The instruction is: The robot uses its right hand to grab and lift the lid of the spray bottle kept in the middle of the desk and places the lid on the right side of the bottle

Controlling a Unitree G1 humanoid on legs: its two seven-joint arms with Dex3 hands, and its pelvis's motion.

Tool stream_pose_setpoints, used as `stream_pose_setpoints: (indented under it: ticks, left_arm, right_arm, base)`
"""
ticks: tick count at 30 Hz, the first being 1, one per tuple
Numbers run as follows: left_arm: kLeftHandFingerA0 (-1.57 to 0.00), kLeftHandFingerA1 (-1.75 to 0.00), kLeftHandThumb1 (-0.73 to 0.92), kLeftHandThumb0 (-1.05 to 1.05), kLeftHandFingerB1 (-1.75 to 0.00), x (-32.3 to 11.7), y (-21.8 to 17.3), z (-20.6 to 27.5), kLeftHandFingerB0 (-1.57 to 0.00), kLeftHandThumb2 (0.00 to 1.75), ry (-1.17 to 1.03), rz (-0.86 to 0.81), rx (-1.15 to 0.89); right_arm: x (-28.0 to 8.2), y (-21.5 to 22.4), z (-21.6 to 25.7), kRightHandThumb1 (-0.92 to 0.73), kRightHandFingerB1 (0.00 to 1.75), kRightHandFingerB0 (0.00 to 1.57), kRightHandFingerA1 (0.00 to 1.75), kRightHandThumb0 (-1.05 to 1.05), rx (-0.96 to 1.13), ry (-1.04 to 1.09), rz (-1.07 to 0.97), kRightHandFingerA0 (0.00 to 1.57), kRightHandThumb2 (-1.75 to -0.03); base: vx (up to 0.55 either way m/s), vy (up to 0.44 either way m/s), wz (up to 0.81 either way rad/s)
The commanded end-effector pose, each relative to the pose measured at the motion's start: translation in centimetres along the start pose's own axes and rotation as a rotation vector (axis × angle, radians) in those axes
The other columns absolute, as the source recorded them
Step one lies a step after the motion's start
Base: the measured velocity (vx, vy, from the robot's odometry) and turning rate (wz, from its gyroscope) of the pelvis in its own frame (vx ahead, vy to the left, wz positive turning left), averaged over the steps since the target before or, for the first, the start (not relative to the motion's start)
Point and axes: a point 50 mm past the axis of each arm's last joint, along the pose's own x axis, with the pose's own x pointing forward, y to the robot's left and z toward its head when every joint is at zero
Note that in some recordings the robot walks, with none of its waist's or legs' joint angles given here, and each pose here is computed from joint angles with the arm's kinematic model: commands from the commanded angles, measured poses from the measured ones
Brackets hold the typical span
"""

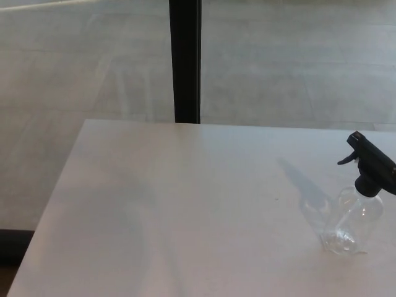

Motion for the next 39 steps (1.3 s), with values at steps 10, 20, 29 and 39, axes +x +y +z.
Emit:
stream_pose_setpoints:
  ticks: [10, 20, 29, 39]
  left_arm:
    - [-0.56, -0.57, 0.83, -0.73, -0.42, 0.0, 0.2, 0.6, -0.43, 0.65, -0.033, -0.018, -0.054]
    - [-0.53, -0.54, 0.84, -0.74, -0.41, -0.1, 0.4, 0.5, -0.41, 0.65, -0.041, -0.024, -0.041]
    - [-0.55, -0.56, 0.83, -0.77, -0.42, -0.1, 0.0, 0.1, -0.41, 0.65, -0.035, -0.030, -0.042]
    - [-0.59, -0.55, 0.81, -0.76, -0.42, 0.0, -0.1, 0.2, -0.43, 0.64, -0.037, -0.020, -0.048]
  right_arm:
    - [-1.3, -10.1, 4.1, -0.57, 0.30, 0.05, 0.63, -0.69, 0.604, -0.067, -0.398, 0.33, -0.92]
    - [-5.5, -13.6, 18.9, -0.58, 0.35, 0.07, 0.52, -0.77, 0.666, -0.695, -0.301, 0.19, -0.92]
    - [-12.7, -7.4, 29.7, -0.67, 0.31, 0.33, 0.45, -0.83, 0.265, -1.044, -0.121, 0.56, -0.61]
    - [-14.3, 2.1, 31.2, -0.65, 0.35, 0.40, 0.64, -0.78, -0.177, -1.045, 0.160, 0.73, -0.60]
  base:
    - [0.00, 0.000, 0.00]
    - [0.00, 0.000, 0.00]
    - [0.00, 0.000, 0.00]
    - [0.00, 0.000, 0.00]
